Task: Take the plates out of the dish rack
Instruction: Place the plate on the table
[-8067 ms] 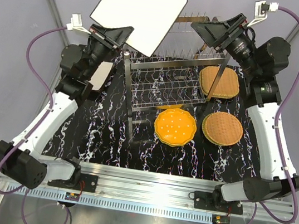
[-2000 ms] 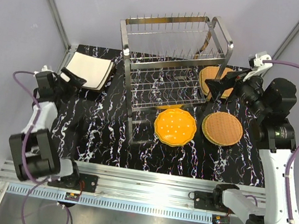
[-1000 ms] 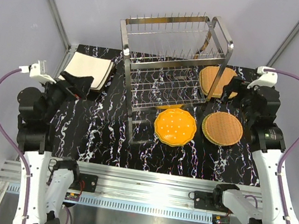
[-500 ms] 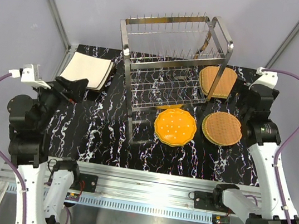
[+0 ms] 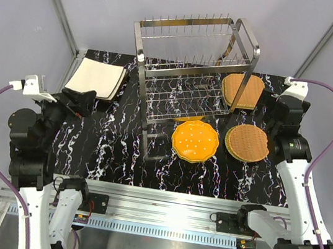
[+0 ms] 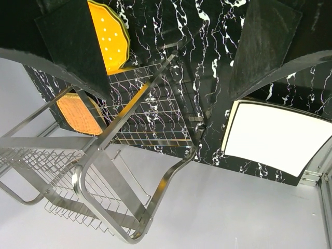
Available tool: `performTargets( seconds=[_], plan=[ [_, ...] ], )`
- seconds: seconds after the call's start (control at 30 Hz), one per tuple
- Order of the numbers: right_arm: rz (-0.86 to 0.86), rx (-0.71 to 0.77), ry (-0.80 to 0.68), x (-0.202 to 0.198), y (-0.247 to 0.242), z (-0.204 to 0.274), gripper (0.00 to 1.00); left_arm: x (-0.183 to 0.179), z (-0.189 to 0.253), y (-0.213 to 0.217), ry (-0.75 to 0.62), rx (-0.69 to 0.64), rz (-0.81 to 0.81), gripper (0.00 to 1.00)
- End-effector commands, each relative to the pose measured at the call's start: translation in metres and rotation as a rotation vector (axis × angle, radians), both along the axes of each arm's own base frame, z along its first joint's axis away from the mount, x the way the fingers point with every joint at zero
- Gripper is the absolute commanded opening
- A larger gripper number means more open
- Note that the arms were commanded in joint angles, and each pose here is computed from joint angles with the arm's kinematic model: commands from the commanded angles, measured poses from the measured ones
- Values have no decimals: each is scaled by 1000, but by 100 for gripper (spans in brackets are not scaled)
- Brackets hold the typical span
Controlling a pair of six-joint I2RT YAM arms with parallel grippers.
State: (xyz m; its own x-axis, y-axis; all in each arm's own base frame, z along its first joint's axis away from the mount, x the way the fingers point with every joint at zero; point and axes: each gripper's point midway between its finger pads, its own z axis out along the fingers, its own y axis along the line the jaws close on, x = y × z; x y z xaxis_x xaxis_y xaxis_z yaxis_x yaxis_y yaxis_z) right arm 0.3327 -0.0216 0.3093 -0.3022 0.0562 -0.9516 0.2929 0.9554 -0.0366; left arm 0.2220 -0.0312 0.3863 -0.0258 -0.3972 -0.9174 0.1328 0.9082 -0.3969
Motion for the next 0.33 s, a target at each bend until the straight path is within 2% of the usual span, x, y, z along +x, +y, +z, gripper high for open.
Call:
performTargets(
  seconds=[0.0,0.3],
  plan=[
    [-35,-14,-40,-2,-7,10,100,-1,4,3,-27,26,18,99],
    [-43,-38,-36,1,-10,4,100,-2,3,5,-40,44,27,99]
  ],
)
